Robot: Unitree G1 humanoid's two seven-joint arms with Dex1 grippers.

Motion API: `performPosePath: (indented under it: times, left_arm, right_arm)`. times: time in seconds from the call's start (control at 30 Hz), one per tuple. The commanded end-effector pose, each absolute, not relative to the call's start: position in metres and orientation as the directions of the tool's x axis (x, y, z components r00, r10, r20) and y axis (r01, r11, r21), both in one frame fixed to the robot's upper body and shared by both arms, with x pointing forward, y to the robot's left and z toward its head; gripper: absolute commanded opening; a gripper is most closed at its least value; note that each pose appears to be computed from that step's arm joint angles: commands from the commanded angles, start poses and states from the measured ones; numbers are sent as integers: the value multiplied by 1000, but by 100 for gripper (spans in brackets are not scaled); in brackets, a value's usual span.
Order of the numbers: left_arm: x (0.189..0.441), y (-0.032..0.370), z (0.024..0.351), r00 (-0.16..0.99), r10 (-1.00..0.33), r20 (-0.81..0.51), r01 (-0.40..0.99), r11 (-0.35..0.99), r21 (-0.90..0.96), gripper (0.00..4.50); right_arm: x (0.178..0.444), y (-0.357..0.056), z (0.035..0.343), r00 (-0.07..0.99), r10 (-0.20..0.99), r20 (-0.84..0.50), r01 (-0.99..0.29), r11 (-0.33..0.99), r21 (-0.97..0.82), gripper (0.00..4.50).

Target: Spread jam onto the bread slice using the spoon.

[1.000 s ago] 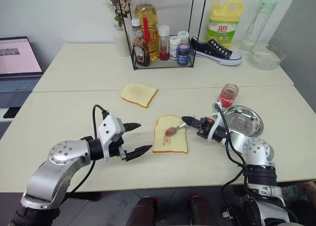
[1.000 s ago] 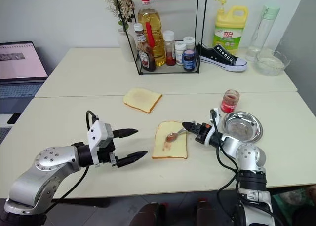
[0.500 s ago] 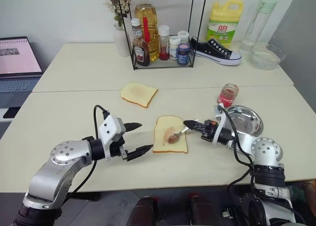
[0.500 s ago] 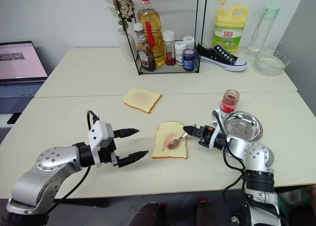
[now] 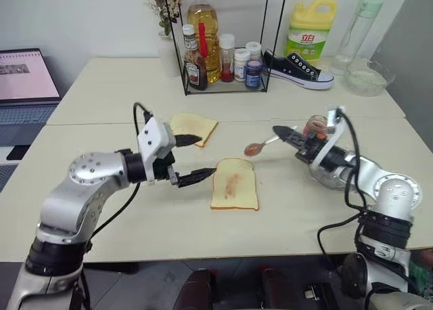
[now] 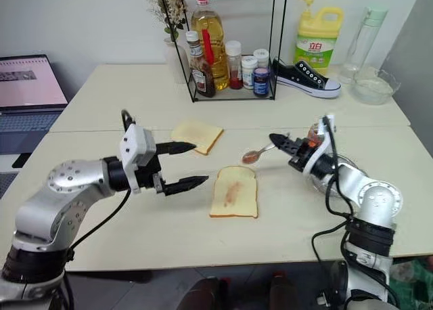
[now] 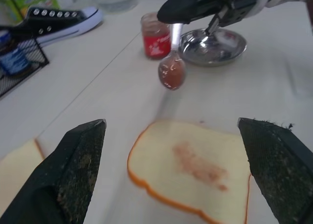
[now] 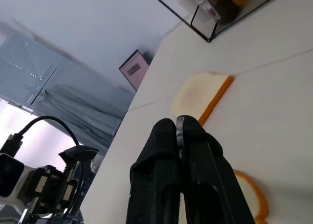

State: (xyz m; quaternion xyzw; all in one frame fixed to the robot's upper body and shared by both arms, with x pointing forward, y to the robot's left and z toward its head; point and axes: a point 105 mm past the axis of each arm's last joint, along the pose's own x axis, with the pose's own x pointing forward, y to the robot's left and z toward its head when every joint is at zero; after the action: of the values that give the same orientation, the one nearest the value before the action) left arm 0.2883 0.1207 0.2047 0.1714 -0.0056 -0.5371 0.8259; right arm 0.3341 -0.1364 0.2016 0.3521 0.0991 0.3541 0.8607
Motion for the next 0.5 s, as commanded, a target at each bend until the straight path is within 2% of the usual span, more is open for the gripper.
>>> performPosePath:
  times: [0.03, 0.27, 0.5]
  left_arm:
    - [284, 94, 214, 302, -938, -172, 921, 241, 307, 450]
    - [299, 46, 222, 168, -974, -150, 934, 109, 339, 450]
    - [299, 11, 196, 40, -978, -203, 944, -30, 328, 450]
  right_arm:
    - [316, -162, 221, 780, 614, 120, -538, 560, 630, 2]
    - [303, -224, 227, 911, 407, 63, -365, 729, 579, 2]
    - [309, -286, 192, 986, 163, -34, -113, 802, 587, 2]
